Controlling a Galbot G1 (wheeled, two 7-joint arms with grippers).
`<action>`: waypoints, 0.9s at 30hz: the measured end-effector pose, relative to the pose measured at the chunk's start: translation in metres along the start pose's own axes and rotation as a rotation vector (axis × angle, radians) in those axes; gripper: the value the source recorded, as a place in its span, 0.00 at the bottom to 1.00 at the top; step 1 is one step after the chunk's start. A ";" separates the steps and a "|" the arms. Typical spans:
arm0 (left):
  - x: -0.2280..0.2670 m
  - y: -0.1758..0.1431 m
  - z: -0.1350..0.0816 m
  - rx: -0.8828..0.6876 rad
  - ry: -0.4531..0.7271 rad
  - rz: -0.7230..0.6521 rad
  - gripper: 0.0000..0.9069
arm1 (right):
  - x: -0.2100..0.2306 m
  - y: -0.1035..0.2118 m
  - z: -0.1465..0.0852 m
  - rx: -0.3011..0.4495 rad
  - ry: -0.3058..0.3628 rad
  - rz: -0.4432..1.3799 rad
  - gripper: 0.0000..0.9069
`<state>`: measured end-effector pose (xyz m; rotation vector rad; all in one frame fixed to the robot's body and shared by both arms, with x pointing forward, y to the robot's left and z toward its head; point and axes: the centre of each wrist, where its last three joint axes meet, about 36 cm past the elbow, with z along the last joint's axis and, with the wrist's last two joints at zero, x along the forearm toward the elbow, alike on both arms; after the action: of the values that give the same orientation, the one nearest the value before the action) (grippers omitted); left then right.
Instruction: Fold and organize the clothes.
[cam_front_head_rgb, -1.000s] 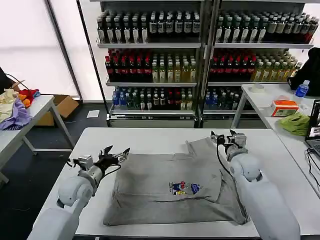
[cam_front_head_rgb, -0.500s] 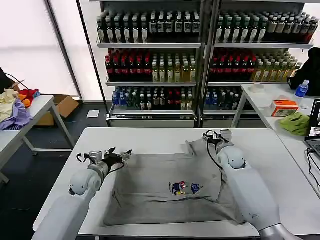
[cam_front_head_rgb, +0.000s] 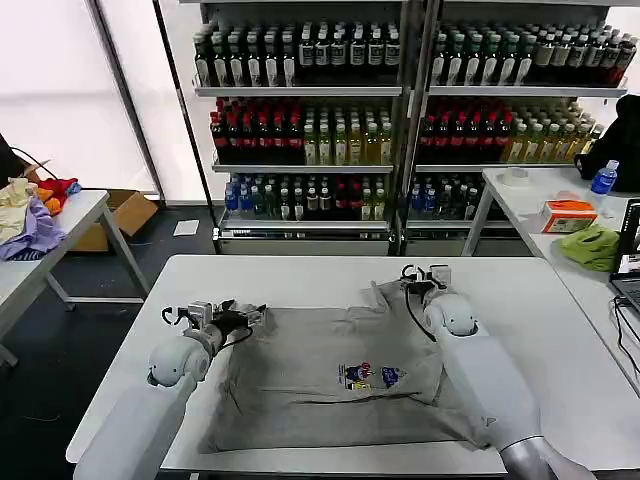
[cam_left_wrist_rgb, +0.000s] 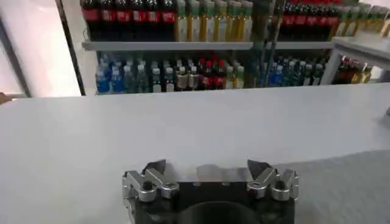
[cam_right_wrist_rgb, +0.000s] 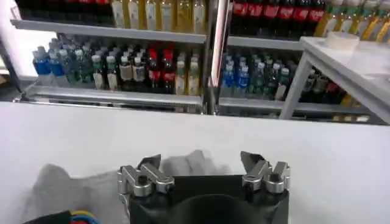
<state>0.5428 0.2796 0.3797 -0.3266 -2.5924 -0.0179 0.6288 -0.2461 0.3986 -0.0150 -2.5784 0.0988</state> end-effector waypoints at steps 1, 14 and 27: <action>-0.001 0.000 0.000 -0.001 0.001 0.000 0.97 | 0.000 0.001 0.001 -0.001 0.002 0.000 1.00; -0.003 -0.003 0.008 -0.010 0.029 0.008 0.01 | 0.002 0.003 0.018 -0.010 0.018 0.006 0.00; 0.009 -0.008 0.022 -0.004 0.041 0.035 0.01 | 0.007 0.005 0.021 -0.018 0.029 0.013 0.00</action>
<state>0.5226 0.2758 0.3656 -0.3693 -2.5465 -0.0175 0.6112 -0.2427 0.3843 -0.0393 -2.5509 0.0791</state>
